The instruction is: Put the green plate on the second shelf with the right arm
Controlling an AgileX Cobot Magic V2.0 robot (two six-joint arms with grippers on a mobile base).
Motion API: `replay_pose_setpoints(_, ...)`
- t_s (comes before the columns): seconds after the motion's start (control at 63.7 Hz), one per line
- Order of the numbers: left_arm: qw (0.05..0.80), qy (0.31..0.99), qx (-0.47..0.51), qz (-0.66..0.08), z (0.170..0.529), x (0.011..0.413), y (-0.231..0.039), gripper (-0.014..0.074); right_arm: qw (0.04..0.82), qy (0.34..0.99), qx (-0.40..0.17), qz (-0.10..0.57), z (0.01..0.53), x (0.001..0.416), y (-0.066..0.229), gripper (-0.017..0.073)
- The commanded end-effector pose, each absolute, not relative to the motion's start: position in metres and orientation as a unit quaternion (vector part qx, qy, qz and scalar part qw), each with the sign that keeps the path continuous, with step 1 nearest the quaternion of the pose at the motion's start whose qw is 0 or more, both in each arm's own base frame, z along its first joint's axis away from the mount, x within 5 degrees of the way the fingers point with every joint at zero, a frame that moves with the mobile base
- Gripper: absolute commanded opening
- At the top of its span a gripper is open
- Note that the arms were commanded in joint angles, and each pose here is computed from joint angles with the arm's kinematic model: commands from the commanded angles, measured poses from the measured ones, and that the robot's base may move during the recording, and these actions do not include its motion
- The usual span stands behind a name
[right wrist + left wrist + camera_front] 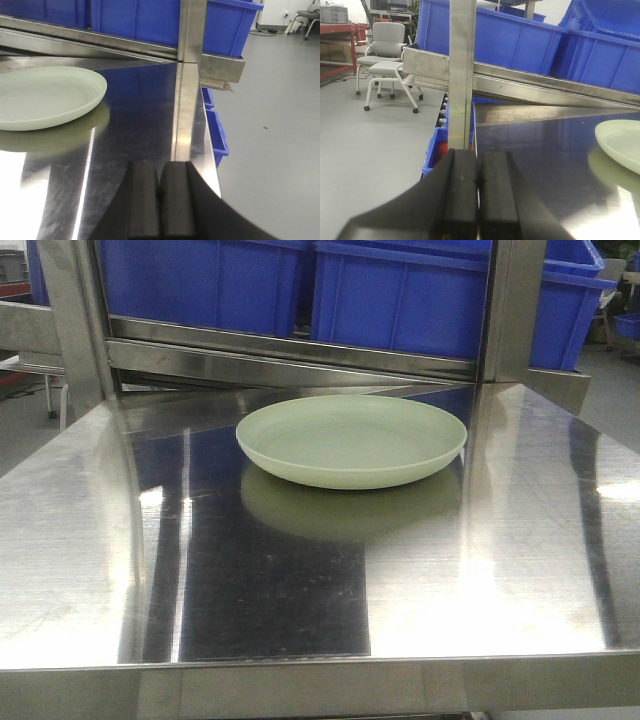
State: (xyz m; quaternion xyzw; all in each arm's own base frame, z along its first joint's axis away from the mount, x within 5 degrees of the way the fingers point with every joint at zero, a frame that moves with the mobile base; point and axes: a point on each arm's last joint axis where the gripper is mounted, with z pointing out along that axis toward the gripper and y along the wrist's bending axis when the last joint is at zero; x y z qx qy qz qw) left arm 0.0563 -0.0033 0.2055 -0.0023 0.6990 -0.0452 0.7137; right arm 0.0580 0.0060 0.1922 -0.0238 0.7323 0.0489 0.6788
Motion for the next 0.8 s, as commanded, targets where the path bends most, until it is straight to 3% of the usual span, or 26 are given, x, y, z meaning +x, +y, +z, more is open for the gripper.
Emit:
replay_pose_setpoints(0.0,0.734,0.678,-0.004,-0.05,0.2,0.056,-0.004,0.0131,0.718,0.694,-0.023,0.048,0.207,0.059,0.006,0.003)
replay_pose_setpoints(0.157,0.734,0.678,-0.004,-0.05,0.2,0.056,-0.004,0.0131,0.754,0.654,-0.021,0.053,0.217,0.058,0.006,0.003)
replay_pose_setpoints(0.298,0.734,0.678,-0.004,-0.05,0.2,0.056,-0.004,0.0131,0.818,0.572,-0.02,0.059,0.24,0.052,0.006,0.003)
replay_pose_setpoints(0.534,0.734,0.678,-0.004,-0.05,0.2,0.056,-0.004,0.0131,0.844,0.529,-0.002,0.091,0.299,0.045,0.005,0.003)
replay_pose_setpoints(0.613,0.734,0.678,-0.004,-0.05,0.2,0.056,-0.004,0.0131,0.829,0.552,-0.003,0.087,0.318,0.05,0.006,0.003)
replay_pose_setpoints(0.785,0.734,0.678,-0.004,-0.05,0.2,0.056,-0.004,0.0131,0.736,0.67,0.012,0.09,0.338,0.086,0.009,0.003)
